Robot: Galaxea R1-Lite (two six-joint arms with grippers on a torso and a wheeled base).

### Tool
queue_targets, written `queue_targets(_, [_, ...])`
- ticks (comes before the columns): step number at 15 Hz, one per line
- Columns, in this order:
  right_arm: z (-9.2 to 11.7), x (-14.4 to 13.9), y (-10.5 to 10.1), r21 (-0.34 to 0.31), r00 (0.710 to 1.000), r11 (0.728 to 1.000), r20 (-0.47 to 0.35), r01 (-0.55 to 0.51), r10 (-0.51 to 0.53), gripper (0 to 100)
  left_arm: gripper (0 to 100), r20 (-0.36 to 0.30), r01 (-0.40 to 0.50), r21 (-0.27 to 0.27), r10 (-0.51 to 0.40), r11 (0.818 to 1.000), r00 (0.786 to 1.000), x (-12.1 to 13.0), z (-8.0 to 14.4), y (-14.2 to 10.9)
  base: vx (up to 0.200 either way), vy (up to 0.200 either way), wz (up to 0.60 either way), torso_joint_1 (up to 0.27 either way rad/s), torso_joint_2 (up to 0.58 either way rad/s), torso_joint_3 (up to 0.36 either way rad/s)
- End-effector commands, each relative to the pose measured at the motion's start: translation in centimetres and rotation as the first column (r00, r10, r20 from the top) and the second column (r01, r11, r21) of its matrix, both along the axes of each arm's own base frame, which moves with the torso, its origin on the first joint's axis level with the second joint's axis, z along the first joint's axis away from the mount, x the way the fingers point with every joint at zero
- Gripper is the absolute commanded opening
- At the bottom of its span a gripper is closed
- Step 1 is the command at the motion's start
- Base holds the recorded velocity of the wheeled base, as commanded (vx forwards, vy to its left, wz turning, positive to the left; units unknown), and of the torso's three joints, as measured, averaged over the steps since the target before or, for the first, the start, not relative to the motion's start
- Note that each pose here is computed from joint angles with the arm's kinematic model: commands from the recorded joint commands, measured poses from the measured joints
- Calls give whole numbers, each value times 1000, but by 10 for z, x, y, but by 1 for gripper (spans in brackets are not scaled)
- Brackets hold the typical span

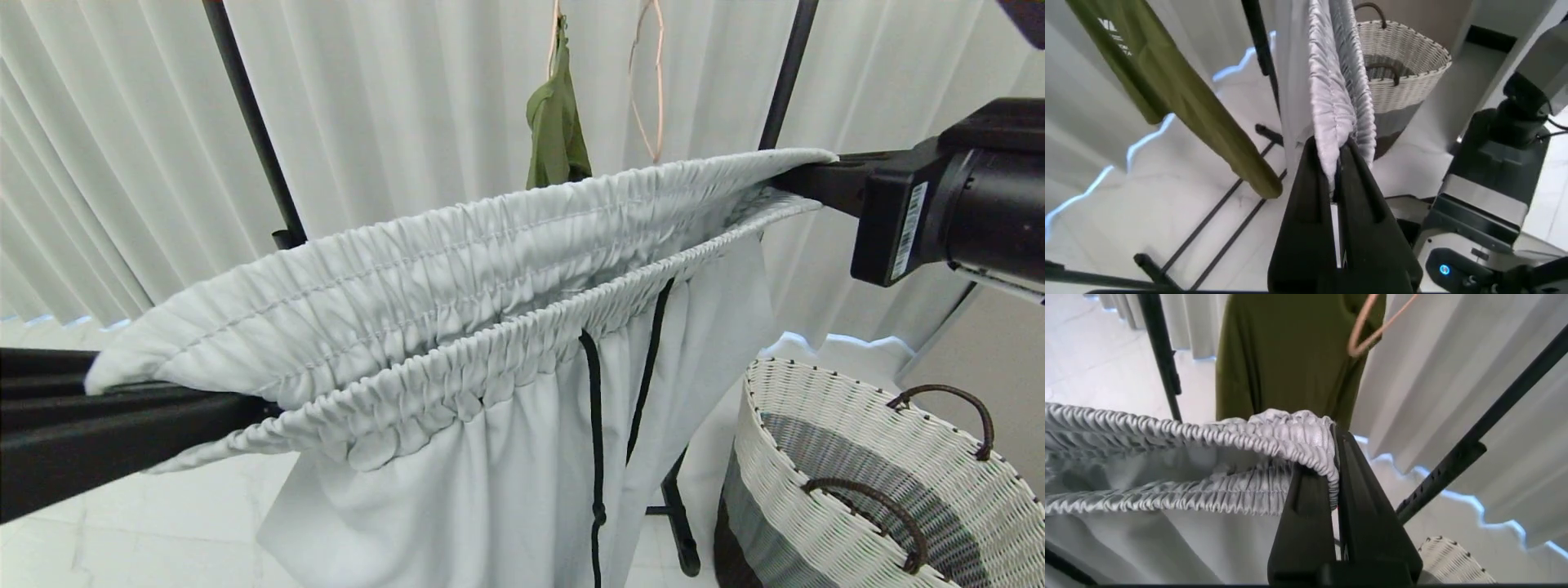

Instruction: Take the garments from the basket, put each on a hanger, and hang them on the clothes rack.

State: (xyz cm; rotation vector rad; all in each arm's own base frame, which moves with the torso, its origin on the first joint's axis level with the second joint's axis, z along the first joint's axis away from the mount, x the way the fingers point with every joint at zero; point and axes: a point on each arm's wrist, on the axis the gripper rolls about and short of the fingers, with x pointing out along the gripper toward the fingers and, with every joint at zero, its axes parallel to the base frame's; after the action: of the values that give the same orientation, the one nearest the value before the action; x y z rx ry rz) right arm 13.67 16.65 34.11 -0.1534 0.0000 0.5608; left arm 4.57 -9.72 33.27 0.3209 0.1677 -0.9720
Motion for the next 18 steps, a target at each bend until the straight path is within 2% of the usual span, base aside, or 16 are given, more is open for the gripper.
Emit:
queue_targets(1, [6, -3, -9, 0, 1000, 1000, 0, 16, -16, 0, 0, -1, -73, 34, 73, 997, 997, 11, -3, -9, 0, 0, 0, 0, 0, 0])
queue_targets(2, [12, -7, -19, -16, 999, 999, -13, 31, -32, 0, 0, 6, -170, 50, 170, 984, 985, 25, -4, -18, 0, 0, 0, 0, 0, 0])
queue_targets(3, [19, -13, -27, -31, 999, 999, -26, 33, -34, 0, 0, 26, -234, 18, 234, 972, 972, 37, -1, -26, 0, 0, 0, 0, 0, 0])
queue_targets(5, [26, -25, -42, -60, 998, 998, -54, 32, -35, 0, 0, 70, -284, -44, 287, 958, 955, 55, 2, -44, 0, 0, 0, 0, 0, 0])
queue_targets(6, [25, -28, -46, -71, 997, 997, -62, 31, -36, 0, 0, 77, -293, -45, 296, 955, 952, 57, 2, -47, 0, 0, 0, 0, 0, 0])
queue_targets(7, [18, -36, -53, -106, 995, 994, -92, 18, -28, 0, 0, 75, -297, -24, 298, 955, 952, 59, -4, -50, 0, 0, 0, 0, 0, 0])
queue_targets(10, [2, -43, -54, -148, 992, 989, -124, -16, -2, 0, 0, 70, -297, 7, 295, 955, 953, 58, -13, -49, 0, 0, 0, 0, 0, 0])
queue_targets(18, [2, -40, -48, -138, 993, 990, -117, -29, 13, 0, 0, 83, -295, -12, 295, 956, 952, 56, -8, -46, 0, 0, 0, 0, 0, 0])
